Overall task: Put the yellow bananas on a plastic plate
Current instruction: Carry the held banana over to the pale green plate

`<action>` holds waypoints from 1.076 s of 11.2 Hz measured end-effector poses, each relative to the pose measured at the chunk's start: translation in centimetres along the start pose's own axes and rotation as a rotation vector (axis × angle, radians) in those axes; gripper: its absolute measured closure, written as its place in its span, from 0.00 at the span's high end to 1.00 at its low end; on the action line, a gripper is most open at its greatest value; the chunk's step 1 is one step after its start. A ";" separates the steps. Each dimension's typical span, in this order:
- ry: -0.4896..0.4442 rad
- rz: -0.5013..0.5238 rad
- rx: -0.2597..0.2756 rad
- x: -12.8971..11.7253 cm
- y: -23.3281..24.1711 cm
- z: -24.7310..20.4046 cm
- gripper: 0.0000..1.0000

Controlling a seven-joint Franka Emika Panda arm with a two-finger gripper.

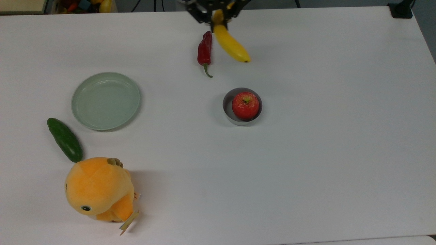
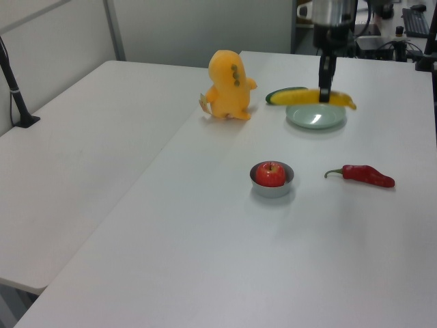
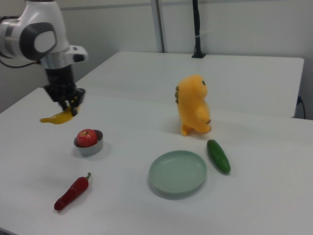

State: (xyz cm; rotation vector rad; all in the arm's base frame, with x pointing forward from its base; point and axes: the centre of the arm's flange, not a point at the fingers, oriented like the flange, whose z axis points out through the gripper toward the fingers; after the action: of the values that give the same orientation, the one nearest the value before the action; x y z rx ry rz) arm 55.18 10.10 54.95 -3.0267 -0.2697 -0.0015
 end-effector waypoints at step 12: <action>0.119 -0.083 -0.169 3.1 22.8 6.0 0.32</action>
State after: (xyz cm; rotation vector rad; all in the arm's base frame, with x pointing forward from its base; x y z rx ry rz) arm 62.19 -11.09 46.71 -3.1635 -0.4032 -0.2213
